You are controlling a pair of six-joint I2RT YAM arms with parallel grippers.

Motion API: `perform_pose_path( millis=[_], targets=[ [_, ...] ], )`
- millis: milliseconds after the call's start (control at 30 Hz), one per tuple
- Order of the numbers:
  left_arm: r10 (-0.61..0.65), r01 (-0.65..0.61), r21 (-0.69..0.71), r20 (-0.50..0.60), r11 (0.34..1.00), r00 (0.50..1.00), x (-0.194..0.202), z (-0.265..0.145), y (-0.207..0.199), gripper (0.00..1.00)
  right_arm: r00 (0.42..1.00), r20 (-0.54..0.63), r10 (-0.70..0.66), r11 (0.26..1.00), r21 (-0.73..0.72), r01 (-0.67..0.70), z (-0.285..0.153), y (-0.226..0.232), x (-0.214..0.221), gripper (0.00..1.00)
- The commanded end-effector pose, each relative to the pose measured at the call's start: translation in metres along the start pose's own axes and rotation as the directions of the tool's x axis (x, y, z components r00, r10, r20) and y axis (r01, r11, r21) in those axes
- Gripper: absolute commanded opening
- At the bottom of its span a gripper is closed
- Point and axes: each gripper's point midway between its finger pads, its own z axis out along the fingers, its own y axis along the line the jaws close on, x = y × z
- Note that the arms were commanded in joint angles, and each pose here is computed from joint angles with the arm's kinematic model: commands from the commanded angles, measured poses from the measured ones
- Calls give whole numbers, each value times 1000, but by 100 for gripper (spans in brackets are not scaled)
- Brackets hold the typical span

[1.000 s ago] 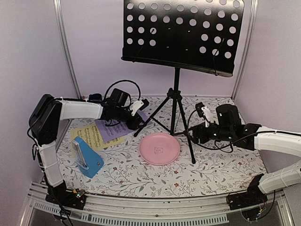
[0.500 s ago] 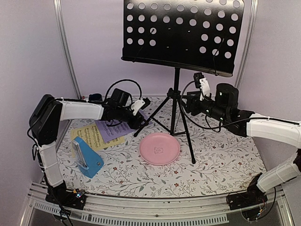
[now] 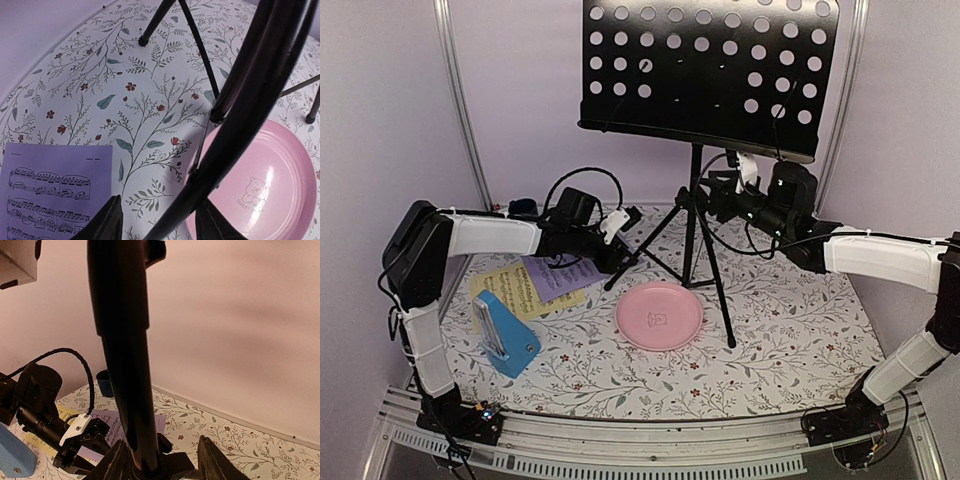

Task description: Set up the instrument practice props

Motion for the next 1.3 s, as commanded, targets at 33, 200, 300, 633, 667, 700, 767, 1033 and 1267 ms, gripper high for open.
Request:
perform_pose_path(
  millis=[33, 200, 300, 633, 667, 700, 767, 1033, 1267],
  targets=[
    [17, -16, -17, 55, 1000, 998, -19, -5, 1, 50, 998, 26, -51, 998, -46, 52, 12, 8, -9, 45],
    [17, -16, -21, 52, 1000, 998, -18, -4, 1, 51, 997, -51, -57, 998, -33, 55, 26, 4, 7, 42],
    [16, -14, -23, 51, 1000, 999, -18, -4, 1, 50, 993, -102, -59, 998, -19, 58, 32, 1, 15, 39],
    [27, -25, -31, 58, 999, 998, -21, -5, 3, 50, 975, -218, -41, 998, 36, 50, 30, -9, 26, 31],
    [27, -25, -33, 57, 999, 998, -21, -4, 3, 50, 973, -227, -40, 998, 37, 49, 30, -9, 27, 31],
    [29, -27, -33, 57, 999, 998, -21, -4, 4, 50, 971, -237, -39, 998, 40, 50, 30, -10, 30, 31],
    [26, -23, -37, 56, 999, 998, -20, -4, 5, 50, 966, -256, -35, 998, 43, 48, 31, -11, 35, 25],
    [22, -20, -34, 58, 999, 998, -21, 1, 6, 47, 971, -223, -82, 994, 53, 96, 37, -14, 23, 0],
    [16, -15, -25, 48, 1000, 999, -16, 18, 9, 47, 975, -142, -172, 977, 99, 186, 38, -23, -6, 0]
  ],
)
